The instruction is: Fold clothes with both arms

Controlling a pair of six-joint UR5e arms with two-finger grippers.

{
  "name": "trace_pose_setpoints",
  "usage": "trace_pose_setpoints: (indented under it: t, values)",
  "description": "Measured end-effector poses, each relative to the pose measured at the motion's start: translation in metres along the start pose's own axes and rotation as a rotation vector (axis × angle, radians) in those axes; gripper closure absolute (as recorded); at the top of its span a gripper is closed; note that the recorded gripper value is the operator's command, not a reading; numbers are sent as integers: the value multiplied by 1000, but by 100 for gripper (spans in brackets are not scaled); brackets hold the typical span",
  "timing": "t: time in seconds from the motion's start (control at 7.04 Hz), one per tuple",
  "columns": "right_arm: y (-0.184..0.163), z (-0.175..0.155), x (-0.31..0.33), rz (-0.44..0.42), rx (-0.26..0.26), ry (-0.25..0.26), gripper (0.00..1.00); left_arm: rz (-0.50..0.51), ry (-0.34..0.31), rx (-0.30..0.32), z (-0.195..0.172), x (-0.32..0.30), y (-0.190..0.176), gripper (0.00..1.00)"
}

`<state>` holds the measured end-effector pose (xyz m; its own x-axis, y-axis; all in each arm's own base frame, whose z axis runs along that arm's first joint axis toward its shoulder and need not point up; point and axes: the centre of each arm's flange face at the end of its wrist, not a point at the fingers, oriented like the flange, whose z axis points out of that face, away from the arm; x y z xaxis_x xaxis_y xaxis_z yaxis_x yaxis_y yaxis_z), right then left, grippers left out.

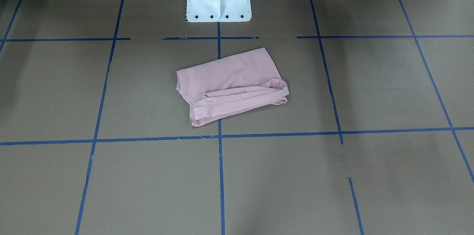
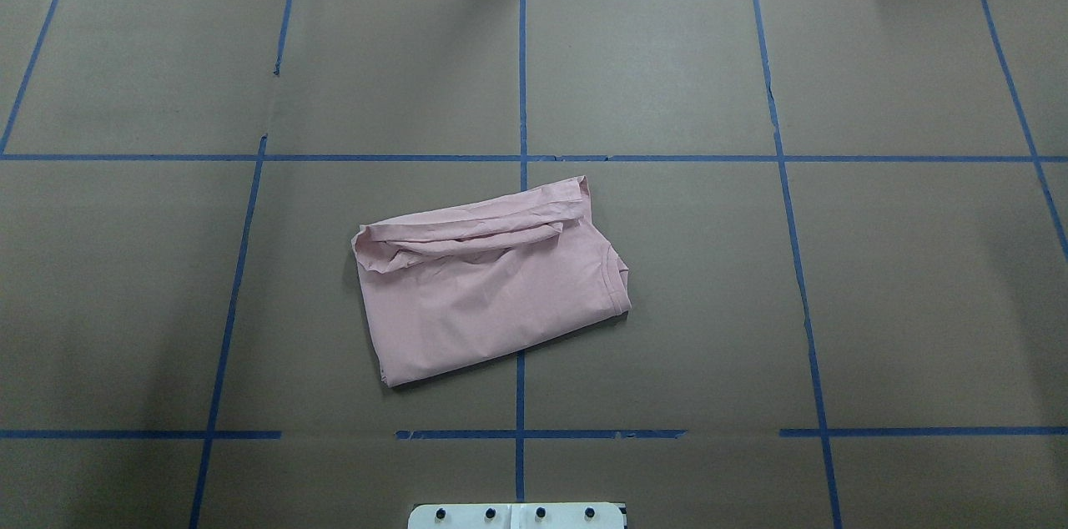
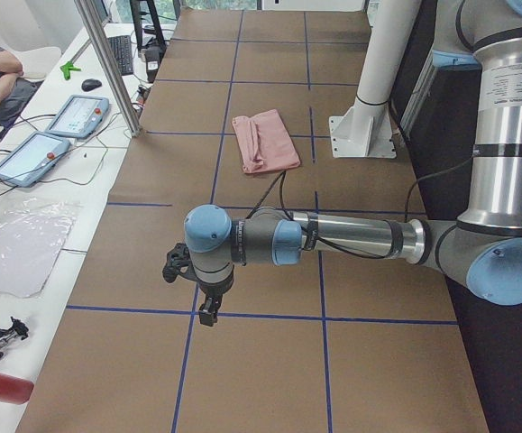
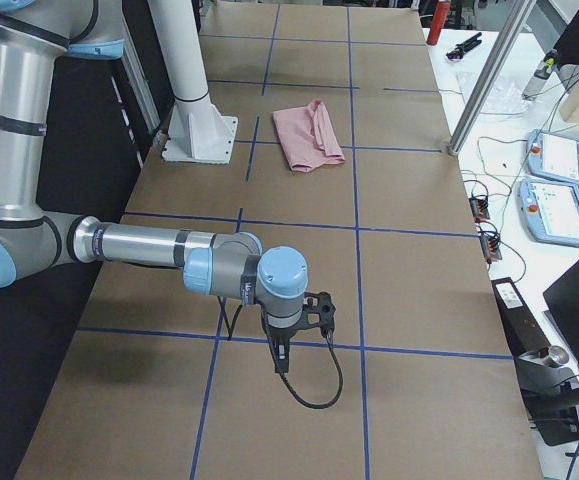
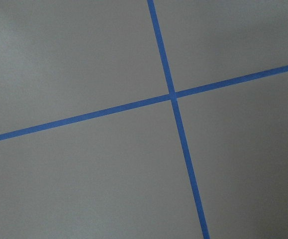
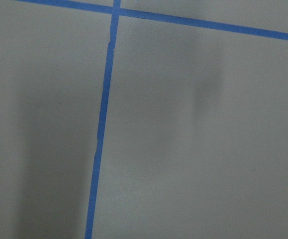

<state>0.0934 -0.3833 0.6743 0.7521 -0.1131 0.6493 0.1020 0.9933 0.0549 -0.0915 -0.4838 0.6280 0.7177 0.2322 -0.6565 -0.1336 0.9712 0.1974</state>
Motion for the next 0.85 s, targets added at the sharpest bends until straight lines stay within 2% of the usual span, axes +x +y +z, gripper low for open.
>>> trace_pose_setpoints:
  t: [0.85]
  values:
    - [-1,-2,-1,-10,5,3,0,4,1,4,-1,2,-1,0]
